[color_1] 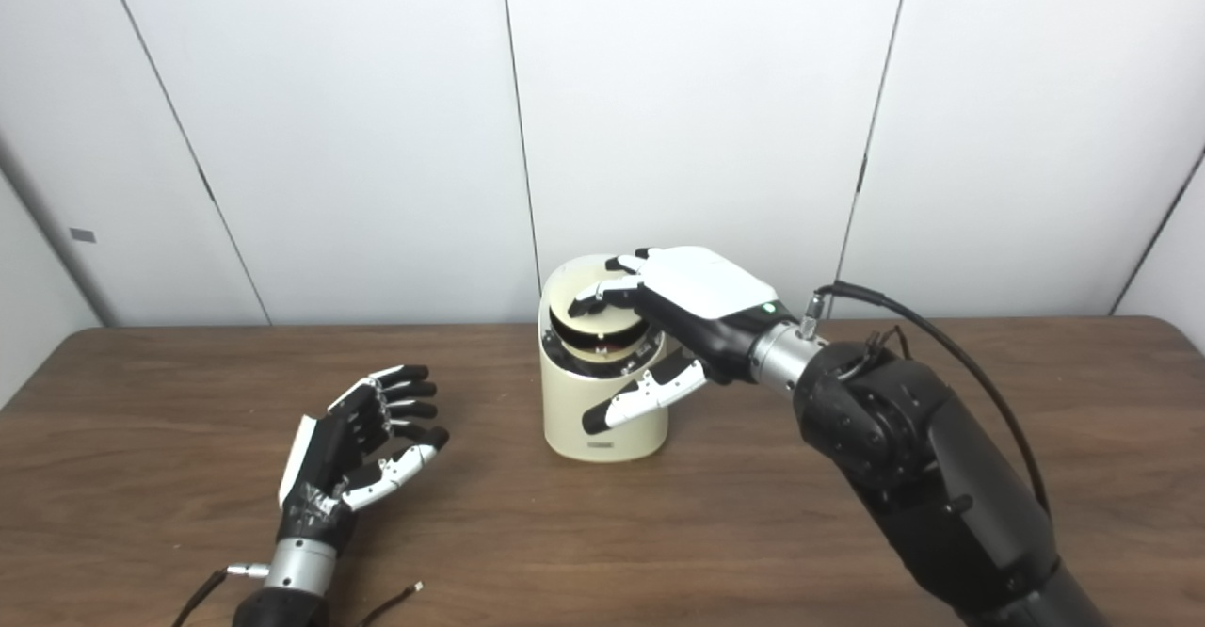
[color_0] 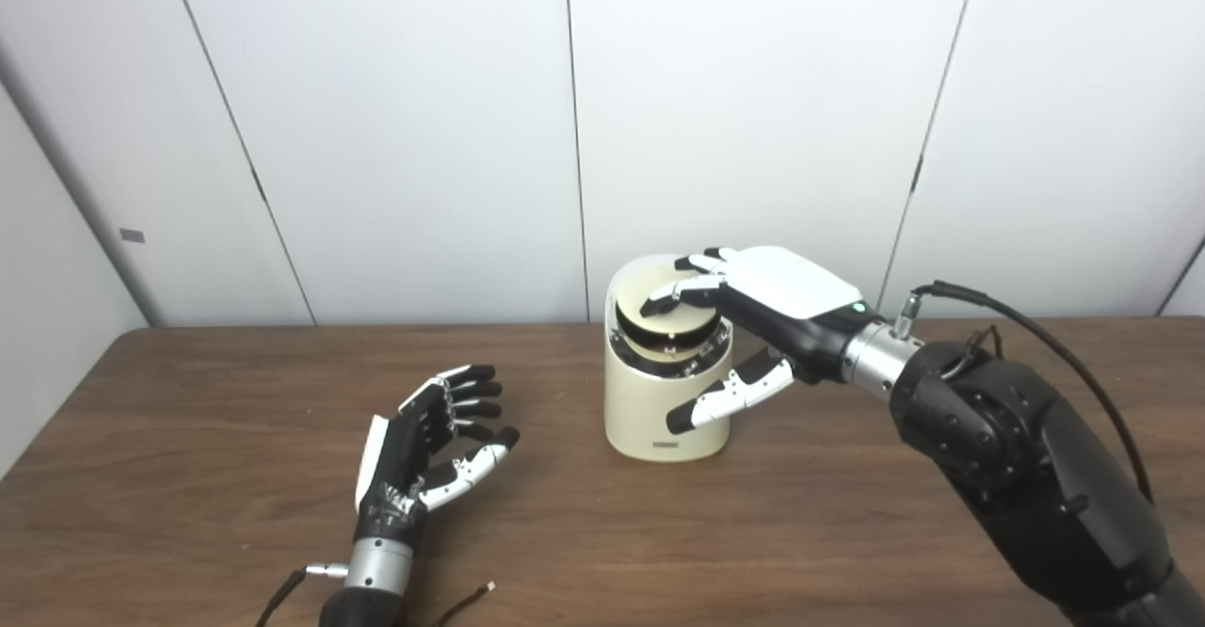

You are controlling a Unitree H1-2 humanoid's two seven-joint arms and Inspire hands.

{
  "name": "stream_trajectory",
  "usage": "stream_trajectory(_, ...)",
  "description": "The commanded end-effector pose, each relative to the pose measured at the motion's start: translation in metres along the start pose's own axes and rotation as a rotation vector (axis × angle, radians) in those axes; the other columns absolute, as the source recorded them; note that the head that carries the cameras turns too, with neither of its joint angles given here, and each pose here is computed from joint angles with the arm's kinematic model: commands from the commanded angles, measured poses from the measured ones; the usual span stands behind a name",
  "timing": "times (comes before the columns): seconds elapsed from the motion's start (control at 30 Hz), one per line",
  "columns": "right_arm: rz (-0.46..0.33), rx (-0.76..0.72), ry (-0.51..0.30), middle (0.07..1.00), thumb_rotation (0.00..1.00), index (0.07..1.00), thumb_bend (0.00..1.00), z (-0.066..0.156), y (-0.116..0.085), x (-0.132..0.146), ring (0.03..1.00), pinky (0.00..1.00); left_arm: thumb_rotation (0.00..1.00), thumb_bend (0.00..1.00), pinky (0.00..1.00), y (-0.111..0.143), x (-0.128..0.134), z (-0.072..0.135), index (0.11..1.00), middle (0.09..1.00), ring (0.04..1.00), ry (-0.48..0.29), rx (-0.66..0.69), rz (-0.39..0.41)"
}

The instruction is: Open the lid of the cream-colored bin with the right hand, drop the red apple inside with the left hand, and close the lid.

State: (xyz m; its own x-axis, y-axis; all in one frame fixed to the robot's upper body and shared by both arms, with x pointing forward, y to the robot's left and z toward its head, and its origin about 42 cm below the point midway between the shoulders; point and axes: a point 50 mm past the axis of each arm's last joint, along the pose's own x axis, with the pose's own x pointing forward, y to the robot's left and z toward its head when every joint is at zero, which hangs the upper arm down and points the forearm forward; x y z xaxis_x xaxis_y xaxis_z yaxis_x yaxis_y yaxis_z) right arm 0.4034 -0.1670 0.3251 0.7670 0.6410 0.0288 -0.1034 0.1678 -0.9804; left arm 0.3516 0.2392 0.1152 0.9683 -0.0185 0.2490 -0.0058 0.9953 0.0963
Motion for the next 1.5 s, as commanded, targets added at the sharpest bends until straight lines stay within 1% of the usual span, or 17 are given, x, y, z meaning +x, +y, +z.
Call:
stream_trajectory(0.0,-0.054,-0.049,-0.028,0.804,0.65,0.798,0.72,0.004,-0.023,-0.004,0.96,1.0,0.0,0.57,0.53,-0.013,-0.03,-0.025,0.727,0.692,0.639,0.107,-0.036,0.003)
stream_trajectory(0.27,-0.038,-0.048,-0.019,0.788,0.6,0.794,0.71,0.003,-0.018,-0.007,0.957,1.0,0.02,0.56,0.53,-0.012,-0.03,-0.023,0.733,0.697,0.641,0.097,-0.022,0.0)
stream_trajectory(0.43,-0.031,-0.037,-0.017,0.783,0.62,0.791,0.71,0.002,-0.013,-0.01,0.957,1.0,0.03,0.56,0.52,-0.011,-0.031,-0.022,0.731,0.697,0.641,0.1,-0.023,0.003)
stream_trajectory(0.5,-0.022,-0.038,-0.012,0.783,0.61,0.789,0.72,0.002,-0.011,-0.01,0.956,1.0,0.02,0.57,0.53,-0.011,-0.031,-0.022,0.73,0.696,0.641,0.104,-0.032,0.005)
stream_trajectory(0.57,0.001,-0.049,-0.005,0.792,0.63,0.795,0.72,0.002,-0.008,-0.011,0.955,1.0,0.01,0.57,0.53,-0.011,-0.031,-0.021,0.731,0.696,0.643,0.105,-0.035,0.006)
stream_trajectory(0.63,0.049,-0.061,0.004,0.805,0.66,0.803,0.72,0.002,-0.004,-0.01,0.96,1.0,0.01,0.57,0.53,-0.011,-0.031,-0.02,0.73,0.693,0.643,0.107,-0.043,0.007)
stream_trajectory(0.7,0.093,-0.081,0.012,0.804,0.67,0.799,0.72,0.002,-0.001,-0.009,0.95,1.0,0.02,0.58,0.53,-0.011,-0.032,-0.019,0.73,0.694,0.646,0.108,-0.047,0.007)
stream_trajectory(0.8,0.17,-0.147,0.03,0.789,0.71,0.777,0.75,0.003,0.005,-0.007,0.923,0.97,0.06,0.58,0.53,-0.011,-0.033,-0.018,0.729,0.692,0.644,0.102,-0.046,0.005)
stream_trajectory(0.9,0.203,-0.16,0.039,0.765,0.69,0.761,0.76,0.003,0.009,-0.005,0.888,0.94,0.07,0.59,0.53,-0.012,-0.033,-0.016,0.729,0.691,0.646,0.103,-0.049,0.01)
stream_trajectory(1.0,0.222,-0.165,0.048,0.77,0.69,0.764,0.76,0.004,0.01,-0.004,0.902,0.94,0.05,0.58,0.53,-0.011,-0.033,-0.016,0.725,0.688,0.643,0.104,-0.046,0.011)
stream_trajectory(1.07,0.227,-0.173,0.049,0.777,0.7,0.768,0.76,0.003,0.01,-0.003,0.911,0.94,0.06,0.59,0.53,-0.011,-0.033,-0.016,0.727,0.689,0.644,0.104,-0.045,0.011)
stream_trajectory(1.17,0.218,-0.166,0.048,0.779,0.7,0.769,0.77,0.003,0.01,-0.003,0.907,0.93,0.06,0.58,0.53,-0.011,-0.033,-0.016,0.729,0.69,0.645,0.099,-0.036,0.008)
stream_trajectory(1.23,0.189,-0.141,0.041,0.778,0.7,0.771,0.76,0.002,0.007,-0.005,0.907,0.94,0.06,0.58,0.53,-0.011,-0.032,-0.017,0.728,0.692,0.647,0.098,-0.034,0.007)
stream_trajectory(1.37,0.091,-0.073,0.031,0.785,0.67,0.778,0.72,0.003,-0.005,-0.009,0.937,0.97,0.06,0.58,0.52,-0.01,-0.032,-0.018,0.727,0.695,0.646,0.099,-0.038,0.007)
stream_trajectory(1.47,-0.016,-0.036,0.019,0.773,0.63,0.777,0.7,0.002,-0.015,-0.013,0.927,0.95,0.06,0.59,0.53,-0.011,-0.032,-0.018,0.728,0.692,0.646,0.103,-0.046,0.009)
